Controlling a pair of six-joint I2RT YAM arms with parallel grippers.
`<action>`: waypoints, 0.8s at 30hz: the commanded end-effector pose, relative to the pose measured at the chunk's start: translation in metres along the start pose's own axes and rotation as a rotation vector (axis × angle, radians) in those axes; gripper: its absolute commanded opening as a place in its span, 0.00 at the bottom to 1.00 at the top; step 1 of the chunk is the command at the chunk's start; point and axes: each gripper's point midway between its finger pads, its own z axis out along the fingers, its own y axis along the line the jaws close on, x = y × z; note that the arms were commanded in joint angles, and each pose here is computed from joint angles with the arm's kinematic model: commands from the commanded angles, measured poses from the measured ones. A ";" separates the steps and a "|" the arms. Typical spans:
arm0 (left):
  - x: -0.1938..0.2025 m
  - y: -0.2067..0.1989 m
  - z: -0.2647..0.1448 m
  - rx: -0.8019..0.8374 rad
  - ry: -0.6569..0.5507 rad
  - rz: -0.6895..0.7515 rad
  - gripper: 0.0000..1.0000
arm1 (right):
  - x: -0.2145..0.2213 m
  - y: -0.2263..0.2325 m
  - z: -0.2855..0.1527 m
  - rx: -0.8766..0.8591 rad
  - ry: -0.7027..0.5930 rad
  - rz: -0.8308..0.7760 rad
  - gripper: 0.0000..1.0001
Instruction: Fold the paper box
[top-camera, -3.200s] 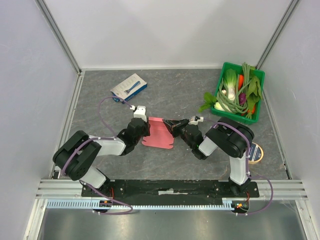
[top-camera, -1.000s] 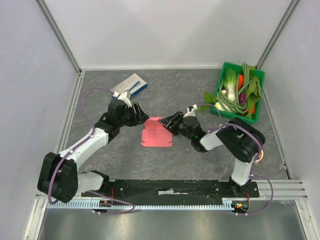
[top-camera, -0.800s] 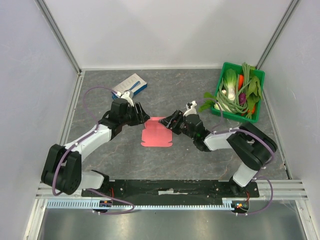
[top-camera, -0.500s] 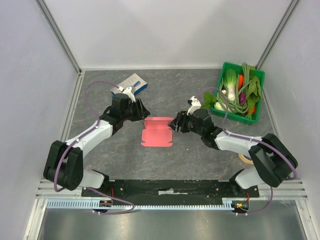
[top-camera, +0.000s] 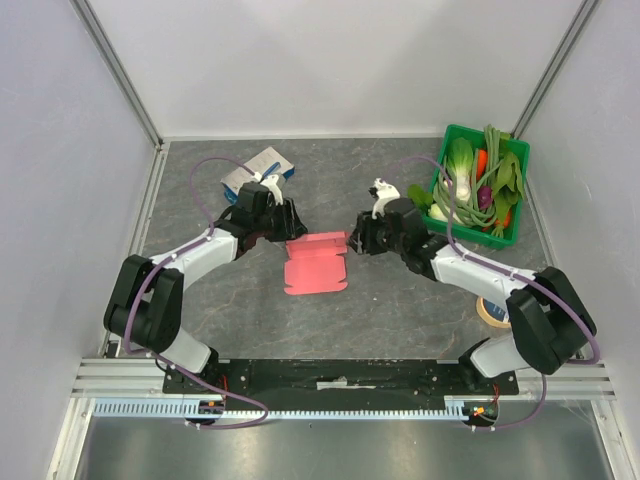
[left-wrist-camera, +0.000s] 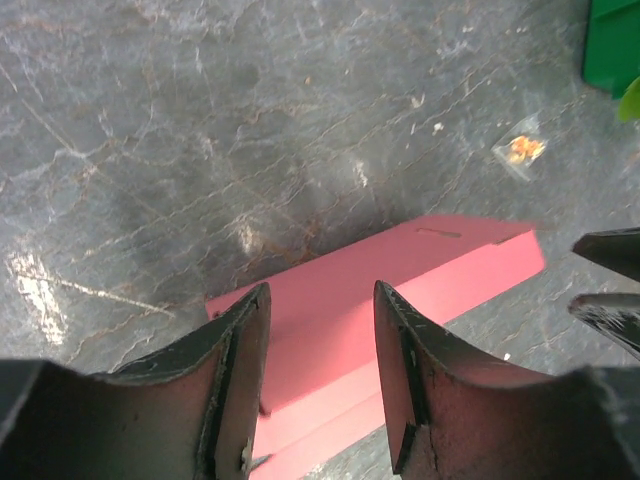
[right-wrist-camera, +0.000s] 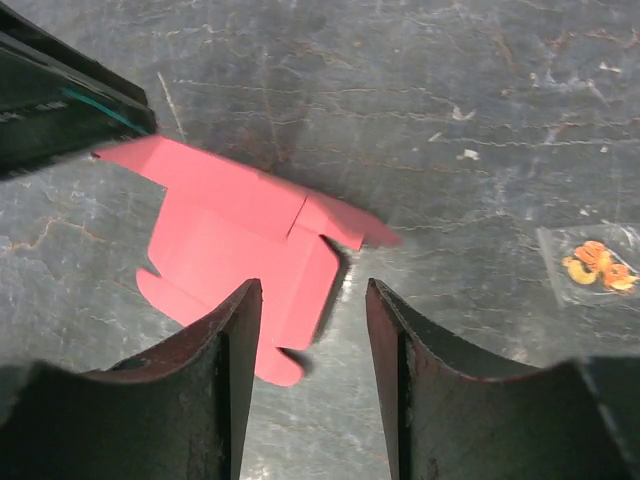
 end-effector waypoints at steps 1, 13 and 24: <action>-0.001 -0.008 -0.004 0.047 -0.033 0.030 0.53 | -0.020 0.033 -0.001 0.091 0.032 -0.050 0.55; -0.014 -0.003 -0.036 -0.027 -0.122 0.020 0.56 | -0.031 0.042 0.005 0.115 0.041 -0.104 0.56; 0.044 0.009 -0.076 -0.159 -0.392 0.100 0.51 | -0.034 0.043 -0.006 0.096 0.007 -0.127 0.59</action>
